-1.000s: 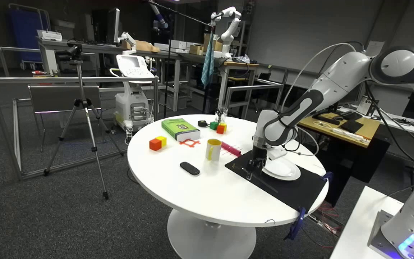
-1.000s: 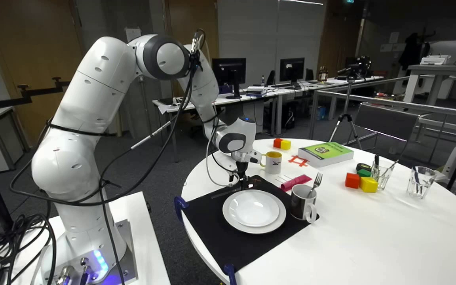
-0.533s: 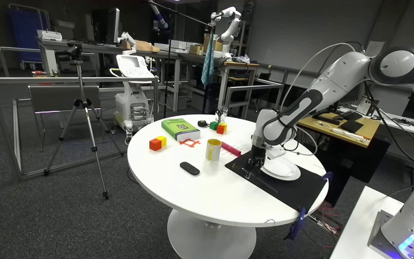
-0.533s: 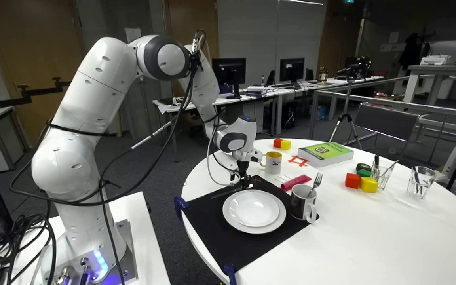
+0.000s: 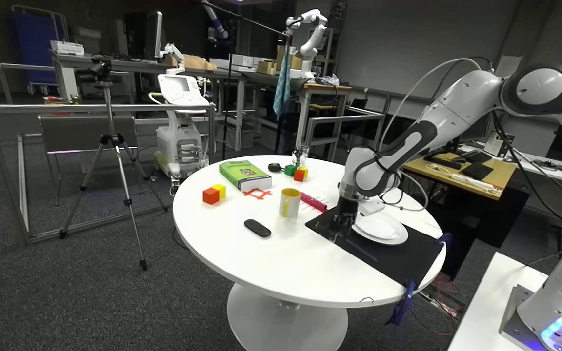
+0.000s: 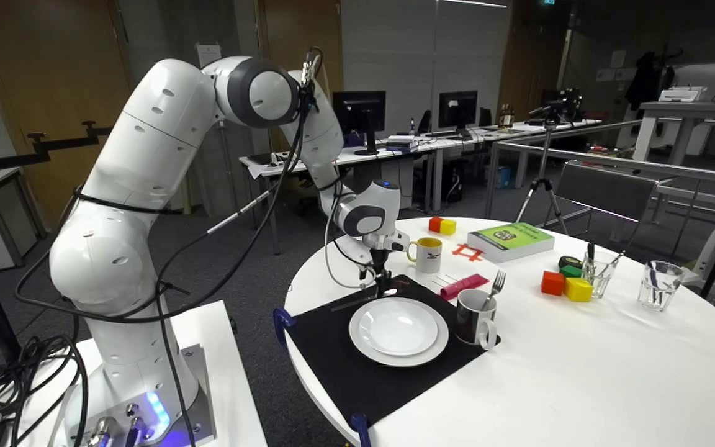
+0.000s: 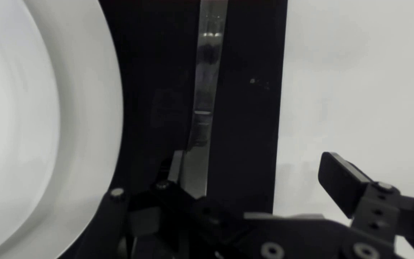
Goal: Remove the silver knife from the mug and put it on the left side of the black mat
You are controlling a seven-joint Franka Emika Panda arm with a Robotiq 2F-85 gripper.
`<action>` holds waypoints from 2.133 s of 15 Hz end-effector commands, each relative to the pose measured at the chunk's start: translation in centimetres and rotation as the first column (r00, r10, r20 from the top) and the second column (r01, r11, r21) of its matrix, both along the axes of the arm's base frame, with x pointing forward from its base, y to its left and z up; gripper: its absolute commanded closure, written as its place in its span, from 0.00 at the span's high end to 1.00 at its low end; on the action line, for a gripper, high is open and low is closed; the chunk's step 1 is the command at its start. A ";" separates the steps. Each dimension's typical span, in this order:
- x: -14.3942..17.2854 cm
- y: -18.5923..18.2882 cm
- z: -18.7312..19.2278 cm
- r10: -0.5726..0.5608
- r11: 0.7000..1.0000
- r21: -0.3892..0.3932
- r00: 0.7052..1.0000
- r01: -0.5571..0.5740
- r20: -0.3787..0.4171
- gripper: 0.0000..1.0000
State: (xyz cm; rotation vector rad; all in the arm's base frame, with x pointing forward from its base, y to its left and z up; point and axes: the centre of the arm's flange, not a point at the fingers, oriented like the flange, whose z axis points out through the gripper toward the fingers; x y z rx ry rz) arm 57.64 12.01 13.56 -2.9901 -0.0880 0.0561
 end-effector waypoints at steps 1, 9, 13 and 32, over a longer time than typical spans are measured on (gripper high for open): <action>0.5 0.4 -0.1 0.012 1.000 0.021 1.000 -0.012 0.017 1.00; 0.3 0.5 -0.5 0.021 1.000 -0.021 1.000 -0.021 0.015 1.00; 0.3 0.7 -0.6 0.035 0.999 -0.034 0.999 -0.035 0.014 1.00; 0.6 1.9 -0.8 0.075 0.997 -0.019 0.997 -0.075 0.021 1.00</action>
